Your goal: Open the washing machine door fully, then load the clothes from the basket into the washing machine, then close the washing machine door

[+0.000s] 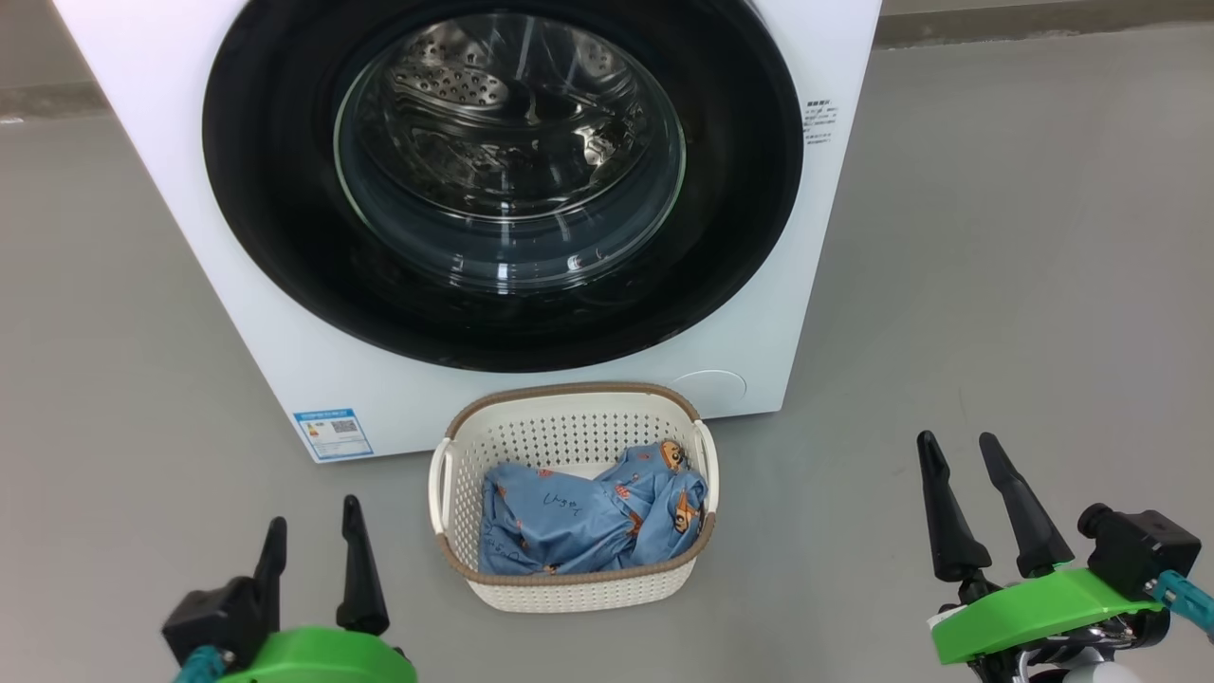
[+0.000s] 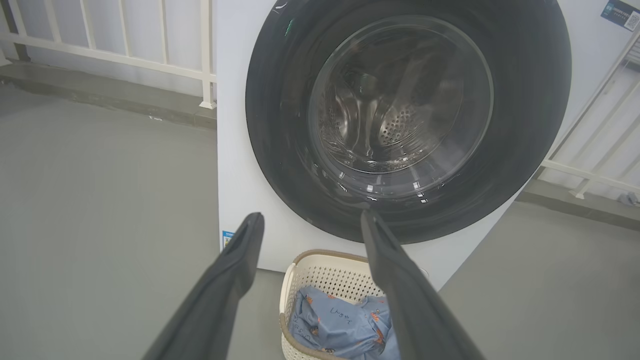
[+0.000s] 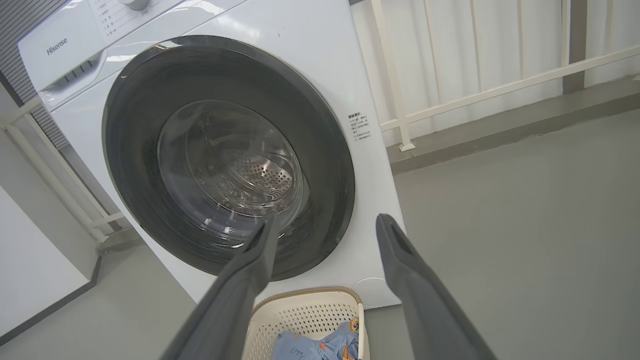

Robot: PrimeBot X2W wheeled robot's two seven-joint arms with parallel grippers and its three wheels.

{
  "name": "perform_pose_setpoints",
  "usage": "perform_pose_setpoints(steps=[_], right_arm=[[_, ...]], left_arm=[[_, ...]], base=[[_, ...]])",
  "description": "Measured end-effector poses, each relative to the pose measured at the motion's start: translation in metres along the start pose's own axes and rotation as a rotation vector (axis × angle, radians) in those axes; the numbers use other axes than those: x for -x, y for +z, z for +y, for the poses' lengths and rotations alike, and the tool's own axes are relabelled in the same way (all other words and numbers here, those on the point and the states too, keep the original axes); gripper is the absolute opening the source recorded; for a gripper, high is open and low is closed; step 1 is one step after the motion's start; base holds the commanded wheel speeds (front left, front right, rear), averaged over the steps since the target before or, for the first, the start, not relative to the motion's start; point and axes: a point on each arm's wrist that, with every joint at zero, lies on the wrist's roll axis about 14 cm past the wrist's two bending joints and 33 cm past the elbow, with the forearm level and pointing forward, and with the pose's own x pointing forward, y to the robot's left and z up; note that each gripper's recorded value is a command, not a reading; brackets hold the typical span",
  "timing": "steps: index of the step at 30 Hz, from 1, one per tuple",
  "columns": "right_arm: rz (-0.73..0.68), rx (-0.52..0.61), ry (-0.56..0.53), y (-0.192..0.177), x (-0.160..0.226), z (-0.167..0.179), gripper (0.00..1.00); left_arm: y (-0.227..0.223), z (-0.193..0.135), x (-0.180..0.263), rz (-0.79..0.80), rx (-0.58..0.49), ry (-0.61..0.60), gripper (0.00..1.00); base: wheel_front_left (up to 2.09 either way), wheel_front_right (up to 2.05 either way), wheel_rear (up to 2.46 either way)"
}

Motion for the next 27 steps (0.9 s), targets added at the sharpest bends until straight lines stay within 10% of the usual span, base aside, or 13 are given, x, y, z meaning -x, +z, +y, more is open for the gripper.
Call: perform_pose_setpoints(steps=[27], right_arm=[[0.032, 0.308, 0.044, -0.016, 0.005, 0.0, 1.0]], left_arm=[[-0.007, 0.012, 0.005, -0.042, -0.253, 0.019, 1.0]], base=[[0.0, 0.0, 0.0]])
